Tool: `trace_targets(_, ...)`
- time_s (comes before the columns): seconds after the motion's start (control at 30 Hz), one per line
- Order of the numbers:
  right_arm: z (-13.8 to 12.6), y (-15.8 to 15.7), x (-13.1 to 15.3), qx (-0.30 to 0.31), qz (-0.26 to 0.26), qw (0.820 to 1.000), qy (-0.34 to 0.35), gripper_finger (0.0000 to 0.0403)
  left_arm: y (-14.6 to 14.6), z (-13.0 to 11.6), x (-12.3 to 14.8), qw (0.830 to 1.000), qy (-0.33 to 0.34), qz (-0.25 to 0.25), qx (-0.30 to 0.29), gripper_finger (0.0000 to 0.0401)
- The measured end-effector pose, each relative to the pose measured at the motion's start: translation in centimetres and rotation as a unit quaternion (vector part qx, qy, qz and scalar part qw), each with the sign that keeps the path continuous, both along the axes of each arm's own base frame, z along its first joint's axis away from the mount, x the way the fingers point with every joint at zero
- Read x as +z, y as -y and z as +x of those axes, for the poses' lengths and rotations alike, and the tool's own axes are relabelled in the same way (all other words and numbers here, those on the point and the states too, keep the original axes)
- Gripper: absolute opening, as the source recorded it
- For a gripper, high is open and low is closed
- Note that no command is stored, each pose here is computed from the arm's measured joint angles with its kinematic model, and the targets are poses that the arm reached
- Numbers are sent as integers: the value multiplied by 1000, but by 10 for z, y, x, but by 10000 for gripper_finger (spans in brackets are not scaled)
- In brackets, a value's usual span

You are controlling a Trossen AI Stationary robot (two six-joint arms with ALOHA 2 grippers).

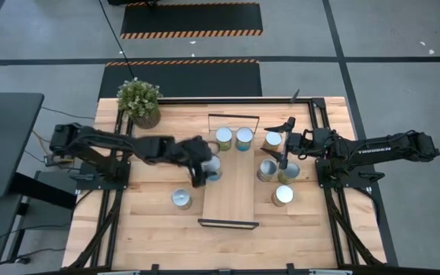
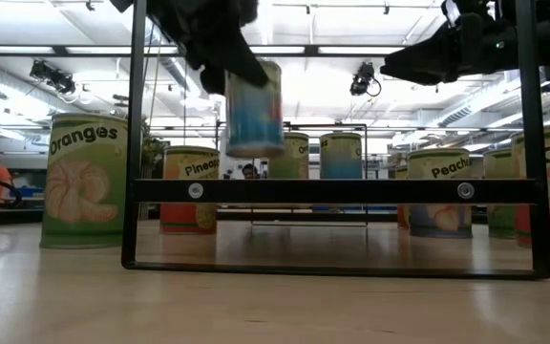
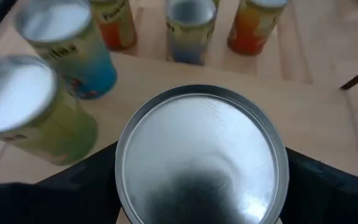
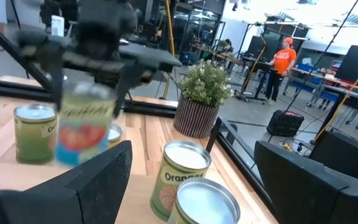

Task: Pick and place cans onto a shelf
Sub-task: Put the canned tomatoes on the shelf

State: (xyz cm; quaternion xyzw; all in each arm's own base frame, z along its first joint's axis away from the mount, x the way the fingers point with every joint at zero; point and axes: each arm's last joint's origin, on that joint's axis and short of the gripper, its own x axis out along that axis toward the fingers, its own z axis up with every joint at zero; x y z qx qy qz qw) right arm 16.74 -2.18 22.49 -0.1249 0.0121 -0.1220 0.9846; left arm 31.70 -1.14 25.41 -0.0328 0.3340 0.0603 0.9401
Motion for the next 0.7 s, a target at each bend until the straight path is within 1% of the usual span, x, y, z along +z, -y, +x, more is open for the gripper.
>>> trace_targets(0.1,0,0,0,2,6,1000,1,346,2,10,-10,1000,-11,4,20,327)
trace_targets(0.17,0,0,0,2,7,1000,1,346,1,18,-10,999,-14,9,32,327)
trace_targets(0.23,0,0,0,2,7,1000,1,346,-1,25,-9,998,-30,32,39,327)
trace_targets(0.33,0,0,0,2,6,1000,0,346,-4,34,-9,996,-59,59,34,327)
trace_targets(0.53,0,0,-1,2,-4,1000,-8,346,-11,43,-25,996,-84,37,5,332)
trace_targets(0.7,0,0,-2,2,-5,1000,-12,346,-18,47,-31,996,-85,20,0,365)
